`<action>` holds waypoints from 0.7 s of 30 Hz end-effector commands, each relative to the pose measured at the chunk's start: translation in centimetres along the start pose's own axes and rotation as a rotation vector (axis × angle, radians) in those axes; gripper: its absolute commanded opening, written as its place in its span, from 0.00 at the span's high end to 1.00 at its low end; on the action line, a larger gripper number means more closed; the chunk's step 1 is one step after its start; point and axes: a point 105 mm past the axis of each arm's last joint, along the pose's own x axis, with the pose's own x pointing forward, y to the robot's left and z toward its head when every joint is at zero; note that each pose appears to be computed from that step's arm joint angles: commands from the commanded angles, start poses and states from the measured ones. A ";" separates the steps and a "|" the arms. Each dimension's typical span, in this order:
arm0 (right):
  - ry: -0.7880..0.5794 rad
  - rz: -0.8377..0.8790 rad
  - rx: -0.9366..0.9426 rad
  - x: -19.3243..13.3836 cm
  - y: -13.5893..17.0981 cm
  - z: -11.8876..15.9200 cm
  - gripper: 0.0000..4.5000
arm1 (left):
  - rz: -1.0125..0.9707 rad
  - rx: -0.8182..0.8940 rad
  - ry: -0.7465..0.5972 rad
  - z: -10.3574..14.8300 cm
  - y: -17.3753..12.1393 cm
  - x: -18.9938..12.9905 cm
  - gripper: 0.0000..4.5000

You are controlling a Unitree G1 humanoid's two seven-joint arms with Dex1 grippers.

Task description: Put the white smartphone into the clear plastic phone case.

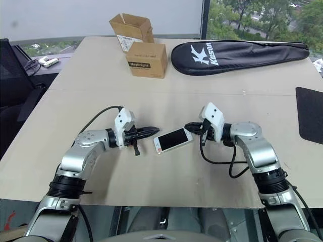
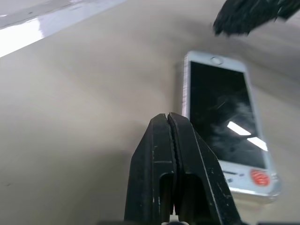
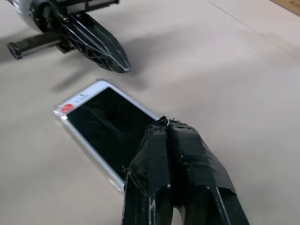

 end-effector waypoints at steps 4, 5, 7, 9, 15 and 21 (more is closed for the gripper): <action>-0.079 -0.020 0.031 0.3 -0.5 -0.4 1.00 | -0.070 0.037 0.024 0.2 -1.3 0.8 1.00; -0.086 -0.027 0.041 0.4 -0.8 -0.4 1.00 | -0.081 0.039 0.039 -0.1 -1.5 0.8 1.00; -0.094 -0.040 0.052 0.5 -1.2 -0.4 1.00 | -0.090 0.048 0.081 -0.9 -1.7 1.0 1.00; -0.096 -0.033 0.048 0.7 -1.2 -0.4 1.00 | -0.080 0.058 0.123 -1.7 -1.5 1.1 1.00; -0.126 -0.026 0.081 1.5 -1.3 -0.2 1.00 | -0.047 0.065 0.190 -2.8 -0.8 1.4 1.00; -0.019 -0.008 0.100 1.7 -1.4 -2.2 1.00 | -0.049 0.071 0.197 -2.8 -0.8 1.5 1.00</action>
